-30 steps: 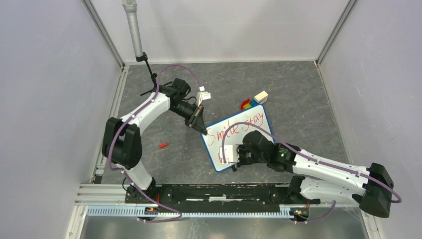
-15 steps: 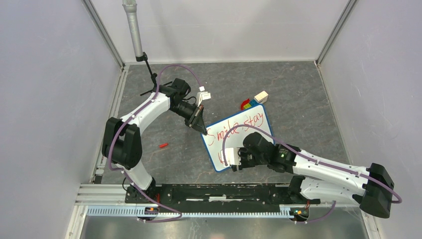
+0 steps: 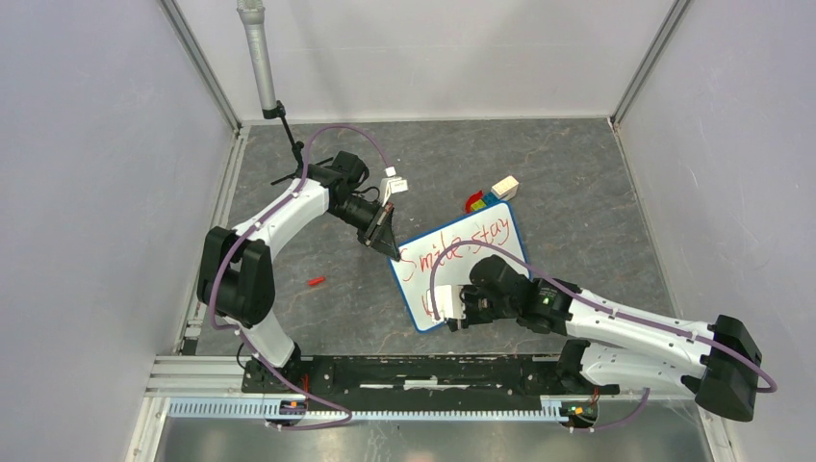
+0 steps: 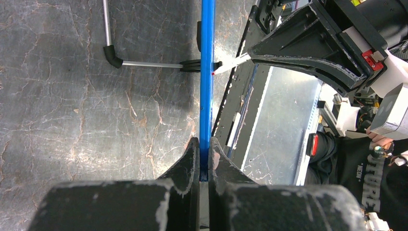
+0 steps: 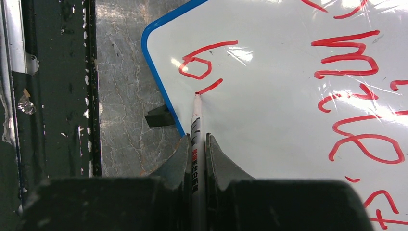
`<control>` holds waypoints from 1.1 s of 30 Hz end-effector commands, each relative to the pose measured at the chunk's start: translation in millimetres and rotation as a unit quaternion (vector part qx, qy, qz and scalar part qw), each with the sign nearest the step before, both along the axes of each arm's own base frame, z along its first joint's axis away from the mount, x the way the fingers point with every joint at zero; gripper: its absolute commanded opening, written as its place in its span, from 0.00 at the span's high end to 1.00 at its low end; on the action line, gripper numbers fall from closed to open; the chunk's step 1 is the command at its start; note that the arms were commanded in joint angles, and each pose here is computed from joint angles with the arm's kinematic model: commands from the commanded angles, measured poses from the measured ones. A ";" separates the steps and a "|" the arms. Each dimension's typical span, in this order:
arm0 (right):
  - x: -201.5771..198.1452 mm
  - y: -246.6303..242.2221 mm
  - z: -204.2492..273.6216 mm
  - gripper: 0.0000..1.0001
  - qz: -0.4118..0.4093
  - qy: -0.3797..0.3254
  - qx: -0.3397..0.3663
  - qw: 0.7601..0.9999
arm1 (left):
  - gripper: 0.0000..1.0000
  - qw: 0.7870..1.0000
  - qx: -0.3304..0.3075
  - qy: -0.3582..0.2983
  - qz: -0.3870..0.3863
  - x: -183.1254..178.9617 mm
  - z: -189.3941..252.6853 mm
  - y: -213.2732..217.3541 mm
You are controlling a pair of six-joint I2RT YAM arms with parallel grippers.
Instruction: Write a sentence on the whiteboard
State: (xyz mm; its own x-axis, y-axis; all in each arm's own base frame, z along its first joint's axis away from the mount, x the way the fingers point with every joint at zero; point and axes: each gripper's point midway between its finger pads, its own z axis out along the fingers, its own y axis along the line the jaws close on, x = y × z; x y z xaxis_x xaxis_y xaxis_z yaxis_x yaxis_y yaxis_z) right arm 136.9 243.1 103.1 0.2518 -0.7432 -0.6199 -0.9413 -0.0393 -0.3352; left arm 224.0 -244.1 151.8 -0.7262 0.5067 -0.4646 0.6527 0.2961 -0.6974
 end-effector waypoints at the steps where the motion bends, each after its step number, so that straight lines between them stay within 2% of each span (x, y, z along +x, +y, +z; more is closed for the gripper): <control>1: 17.9 12.3 26.5 1.00 -0.026 -0.033 0.037 0.998 | 0.98 1.000 -0.010 -0.018 -0.004 5.5 4.7 -3.8; 16: 30.8 1.0 34.0 1.00 -0.057 -0.044 0.039 0.997 | 0.98 1.000 -0.010 -0.020 -0.004 5.4 5.3 -3.6; 27: 10.5 0.6 39.6 1.00 -0.008 -0.021 0.049 0.999 | 0.98 1.000 -0.013 -0.017 -0.004 5.4 6.6 -4.6; 33: 17.3 -0.1 31.4 1.00 -0.022 -0.027 0.038 0.999 | 0.97 1.000 -0.014 -0.017 -0.004 6.0 6.5 -4.8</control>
State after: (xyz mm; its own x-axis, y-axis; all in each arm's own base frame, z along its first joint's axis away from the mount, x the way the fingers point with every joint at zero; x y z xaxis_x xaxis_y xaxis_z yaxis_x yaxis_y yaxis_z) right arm 146.6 234.8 119.7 0.2353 -0.7297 -0.6420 -0.9346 0.0115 -0.3555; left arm 223.9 -244.1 151.9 -0.7264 0.5066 -0.4643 0.6524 0.2959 -0.6978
